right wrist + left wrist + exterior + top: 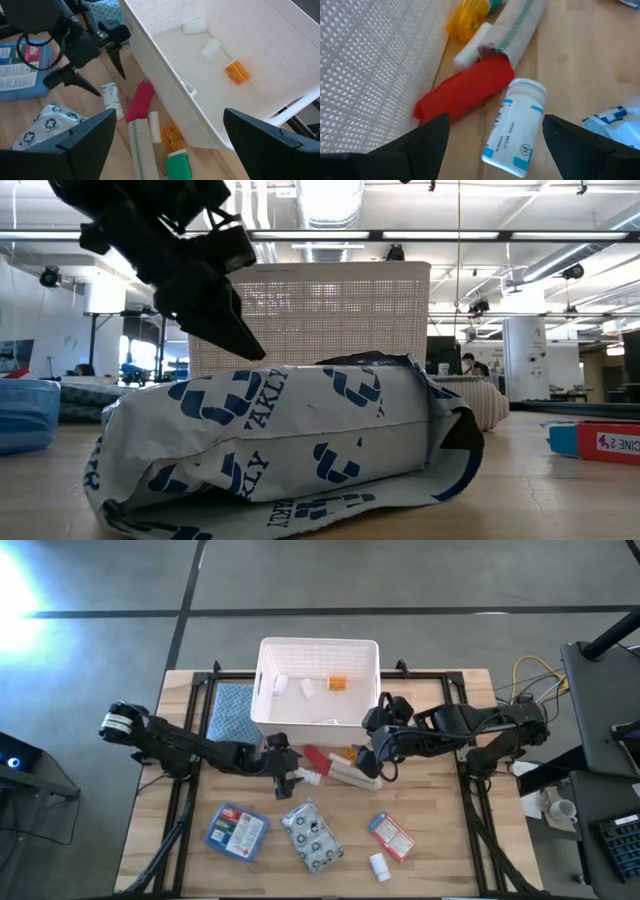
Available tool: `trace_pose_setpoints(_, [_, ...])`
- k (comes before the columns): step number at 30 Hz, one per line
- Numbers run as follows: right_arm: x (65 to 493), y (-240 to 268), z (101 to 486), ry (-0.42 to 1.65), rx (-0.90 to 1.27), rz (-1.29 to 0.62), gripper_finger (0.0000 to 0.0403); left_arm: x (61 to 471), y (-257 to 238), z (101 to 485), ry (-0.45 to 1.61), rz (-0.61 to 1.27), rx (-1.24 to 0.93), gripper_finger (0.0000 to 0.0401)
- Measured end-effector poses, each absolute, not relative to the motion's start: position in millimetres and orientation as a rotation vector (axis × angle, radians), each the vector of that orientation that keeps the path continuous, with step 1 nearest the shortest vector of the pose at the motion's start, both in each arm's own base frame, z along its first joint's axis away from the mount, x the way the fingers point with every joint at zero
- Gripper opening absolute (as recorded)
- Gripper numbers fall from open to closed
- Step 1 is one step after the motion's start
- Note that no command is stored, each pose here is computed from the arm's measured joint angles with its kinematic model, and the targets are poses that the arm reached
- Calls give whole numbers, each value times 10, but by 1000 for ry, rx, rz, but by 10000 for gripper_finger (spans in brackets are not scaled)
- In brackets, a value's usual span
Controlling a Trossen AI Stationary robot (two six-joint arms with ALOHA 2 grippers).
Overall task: Pick & place medical supplies in basket/bin
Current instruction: Put the white and blue medicine bottle in the white bin
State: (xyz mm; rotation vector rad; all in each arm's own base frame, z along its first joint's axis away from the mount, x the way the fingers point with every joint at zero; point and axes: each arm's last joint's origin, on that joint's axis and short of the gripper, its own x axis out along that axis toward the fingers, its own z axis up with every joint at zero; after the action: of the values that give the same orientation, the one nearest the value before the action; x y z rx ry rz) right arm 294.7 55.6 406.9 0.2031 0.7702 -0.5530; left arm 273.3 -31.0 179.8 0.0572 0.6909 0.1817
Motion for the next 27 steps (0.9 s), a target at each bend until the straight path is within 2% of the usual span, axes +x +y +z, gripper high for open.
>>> trace_pose_setpoints(12, [2943,555,4067,768,225,-565,359,2957,-388,1737,816,166,140,296])
trace_pose_setpoints(17, [2945,555,4059,770,223,-566,359,2965,-425,1563,904,63,108,296])
trace_pose_setpoints(22, [2949,553,4023,775,209,-581,359,3013,-426,1400,960,90,98,296])
trace_pose_setpoints(27, [2957,553,3961,794,198,-587,359,3094,-438,1393,956,118,57,294])
